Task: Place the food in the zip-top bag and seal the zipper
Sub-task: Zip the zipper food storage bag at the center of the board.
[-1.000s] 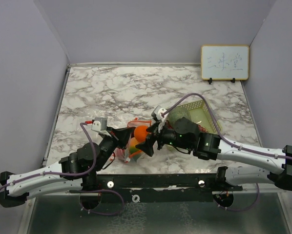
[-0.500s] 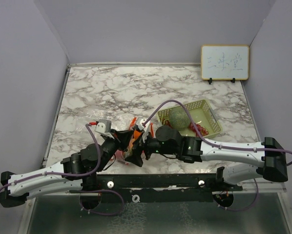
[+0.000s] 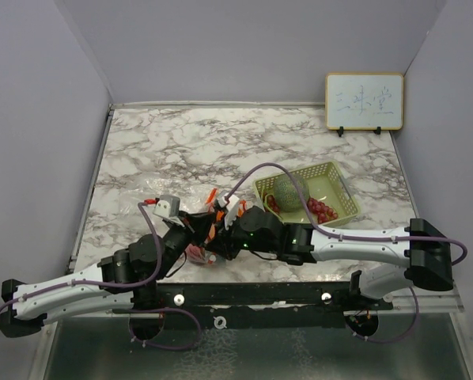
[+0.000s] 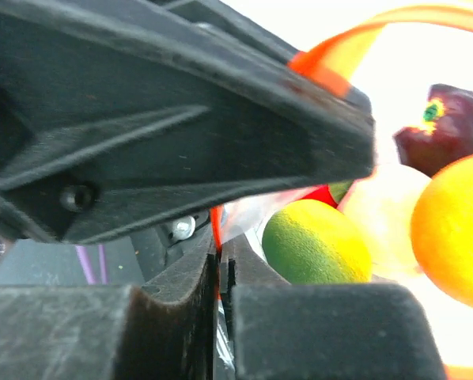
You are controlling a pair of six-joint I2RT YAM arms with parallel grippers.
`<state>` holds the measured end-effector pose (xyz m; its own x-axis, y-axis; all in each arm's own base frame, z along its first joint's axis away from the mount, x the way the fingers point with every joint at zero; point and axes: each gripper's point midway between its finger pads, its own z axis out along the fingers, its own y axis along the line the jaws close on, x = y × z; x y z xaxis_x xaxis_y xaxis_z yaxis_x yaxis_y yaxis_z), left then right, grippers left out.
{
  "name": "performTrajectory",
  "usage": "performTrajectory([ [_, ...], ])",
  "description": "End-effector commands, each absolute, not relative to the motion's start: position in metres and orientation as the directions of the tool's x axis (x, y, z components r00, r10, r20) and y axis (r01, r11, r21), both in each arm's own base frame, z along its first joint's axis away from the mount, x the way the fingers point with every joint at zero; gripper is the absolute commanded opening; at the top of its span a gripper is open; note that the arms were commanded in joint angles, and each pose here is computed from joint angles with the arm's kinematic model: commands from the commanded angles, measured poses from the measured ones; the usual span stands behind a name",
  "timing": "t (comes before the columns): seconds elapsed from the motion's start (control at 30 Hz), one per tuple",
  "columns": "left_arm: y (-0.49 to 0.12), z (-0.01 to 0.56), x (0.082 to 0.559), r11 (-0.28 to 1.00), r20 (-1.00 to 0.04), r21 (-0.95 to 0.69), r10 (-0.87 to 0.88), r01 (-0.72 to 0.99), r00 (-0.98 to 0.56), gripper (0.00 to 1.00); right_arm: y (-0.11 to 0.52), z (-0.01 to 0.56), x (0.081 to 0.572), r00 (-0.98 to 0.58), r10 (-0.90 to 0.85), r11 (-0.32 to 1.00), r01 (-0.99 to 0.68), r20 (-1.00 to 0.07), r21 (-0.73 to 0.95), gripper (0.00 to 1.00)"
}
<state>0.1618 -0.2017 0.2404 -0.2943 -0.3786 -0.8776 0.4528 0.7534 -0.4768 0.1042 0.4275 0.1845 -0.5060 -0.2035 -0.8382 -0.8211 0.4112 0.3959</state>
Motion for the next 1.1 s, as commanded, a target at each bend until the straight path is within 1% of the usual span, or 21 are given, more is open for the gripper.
performTrajectory([
  [0.0,-0.193,0.258,0.163,0.748,-0.881,-0.474,-0.404,0.465,-0.248,0.02,0.416,0.197,0.126,-0.544,-0.091,0.542,-0.730,-0.834,0.417,0.03],
  [0.03,-0.188,0.260,0.163,0.757,-0.884,-0.467,-0.401,0.458,-0.238,0.15,0.413,0.201,0.130,-0.546,-0.068,0.562,-0.712,-0.835,0.421,0.03],
  [0.07,-0.181,0.266,0.165,0.766,-0.886,-0.463,-0.405,0.446,-0.225,0.26,0.410,0.207,0.135,-0.545,-0.040,0.579,-0.696,-0.837,0.425,0.03],
  [0.13,-0.170,0.273,0.165,0.779,-0.896,-0.444,-0.398,0.443,-0.200,0.42,0.403,0.221,0.142,-0.541,0.025,0.603,-0.663,-0.841,0.444,0.02],
  [0.23,-0.157,0.287,0.159,0.764,-0.902,-0.424,-0.402,0.486,-0.155,0.85,0.393,0.248,0.154,-0.523,0.135,0.635,-0.606,-0.841,0.479,0.02],
  [0.27,-0.153,0.293,0.157,0.752,-0.900,-0.423,-0.412,0.506,-0.140,0.97,0.388,0.257,0.158,-0.519,0.174,0.644,-0.583,-0.837,0.495,0.02],
  [0.3,-0.151,0.299,0.153,0.736,-0.898,-0.419,-0.421,0.531,-0.125,0.99,0.384,0.265,0.162,-0.514,0.208,0.652,-0.561,-0.832,0.510,0.02],
  [0.4,-0.150,0.311,0.146,0.713,-0.916,-0.350,-0.397,0.607,-0.061,0.99,0.376,0.286,0.172,-0.484,0.278,0.672,-0.519,-0.830,0.528,0.02],
  [0.57,-0.174,0.300,0.144,0.727,-0.983,-0.120,-0.182,0.676,0.020,0.99,0.380,0.307,0.184,-0.438,0.274,0.713,-0.504,-0.856,0.487,0.02],
  [0.67,-0.200,0.285,0.145,0.695,-0.999,0.034,0.007,0.718,0.041,0.92,0.381,0.319,0.185,-0.421,0.267,0.712,-0.520,-0.867,0.472,0.02],
  [0.73,-0.211,0.275,0.147,0.677,-0.991,0.117,0.123,0.727,0.045,0.86,0.378,0.324,0.186,-0.411,0.261,0.722,-0.517,-0.873,0.459,0.02],
  [0.8,-0.217,0.264,0.153,0.671,-0.976,0.183,0.212,0.718,0.051,0.84,0.374,0.330,0.187,-0.399,0.257,0.728,-0.519,-0.880,0.448,0.02],
  [0.9,-0.223,0.255,0.159,0.680,-0.969,0.216,0.240,0.701,0.065,0.83,0.369,0.335,0.186,-0.392,0.256,0.722,-0.530,-0.884,0.444,0.02],
  [1.07,-0.222,0.258,0.165,0.713,-0.978,0.200,0.190,0.672,0.089,0.83,0.361,0.337,0.182,-0.393,0.241,0.718,-0.544,-0.888,0.435,0.02],
])
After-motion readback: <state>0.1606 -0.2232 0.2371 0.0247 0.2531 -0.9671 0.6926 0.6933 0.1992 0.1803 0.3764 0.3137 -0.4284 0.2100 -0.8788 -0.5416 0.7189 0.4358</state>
